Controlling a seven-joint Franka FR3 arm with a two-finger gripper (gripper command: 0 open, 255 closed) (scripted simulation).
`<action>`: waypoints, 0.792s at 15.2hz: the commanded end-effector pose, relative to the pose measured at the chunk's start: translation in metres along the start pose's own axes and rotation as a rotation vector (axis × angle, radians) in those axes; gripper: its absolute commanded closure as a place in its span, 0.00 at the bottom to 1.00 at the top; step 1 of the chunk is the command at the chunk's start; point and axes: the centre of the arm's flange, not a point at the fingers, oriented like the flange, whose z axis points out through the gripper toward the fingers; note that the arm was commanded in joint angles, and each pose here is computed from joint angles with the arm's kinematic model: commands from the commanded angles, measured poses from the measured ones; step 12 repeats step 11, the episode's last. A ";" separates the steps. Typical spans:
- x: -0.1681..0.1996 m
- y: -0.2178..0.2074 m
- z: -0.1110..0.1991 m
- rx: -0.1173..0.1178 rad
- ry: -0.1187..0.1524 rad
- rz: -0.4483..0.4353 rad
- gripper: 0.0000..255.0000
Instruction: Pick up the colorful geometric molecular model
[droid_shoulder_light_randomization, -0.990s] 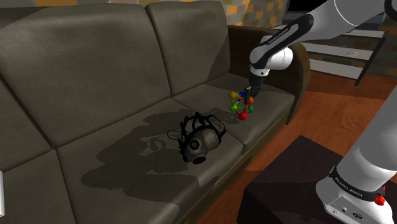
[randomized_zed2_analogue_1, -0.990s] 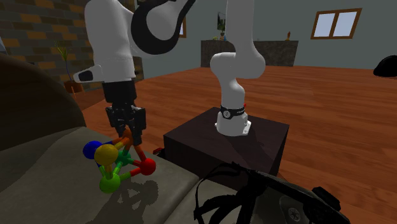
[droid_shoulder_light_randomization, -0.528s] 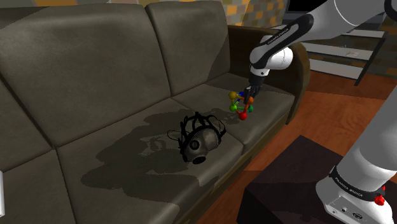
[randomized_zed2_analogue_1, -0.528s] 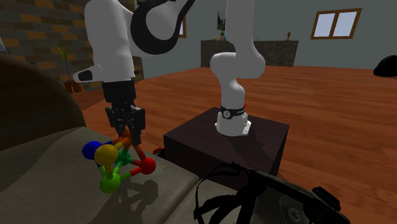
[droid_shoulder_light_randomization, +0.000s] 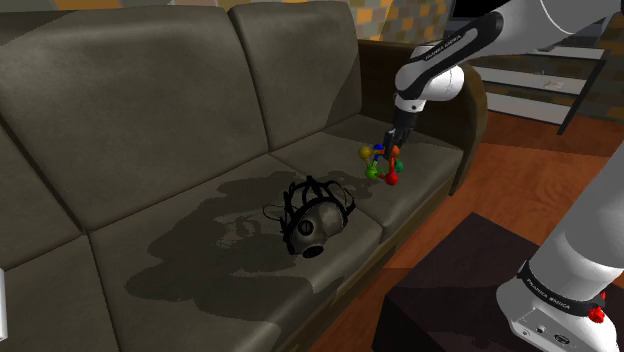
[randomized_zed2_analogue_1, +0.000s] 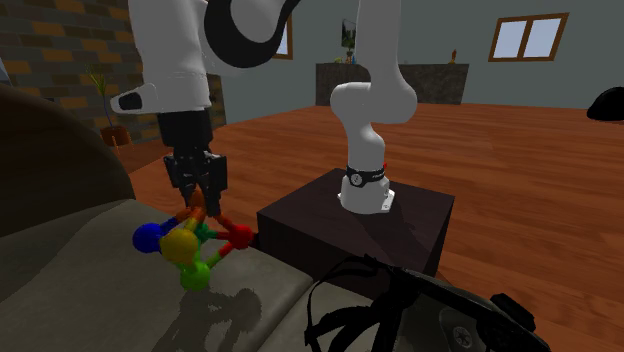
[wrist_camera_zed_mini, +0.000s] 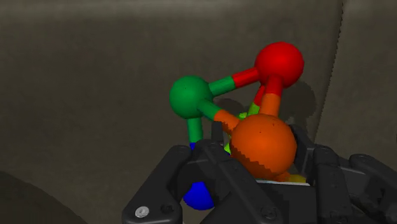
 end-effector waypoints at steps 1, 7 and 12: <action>0.001 -0.001 -0.010 0.000 0.000 0.000 1.00; 0.003 -0.006 -0.042 0.000 0.000 0.000 1.00; 0.004 -0.008 -0.053 0.000 0.000 0.000 1.00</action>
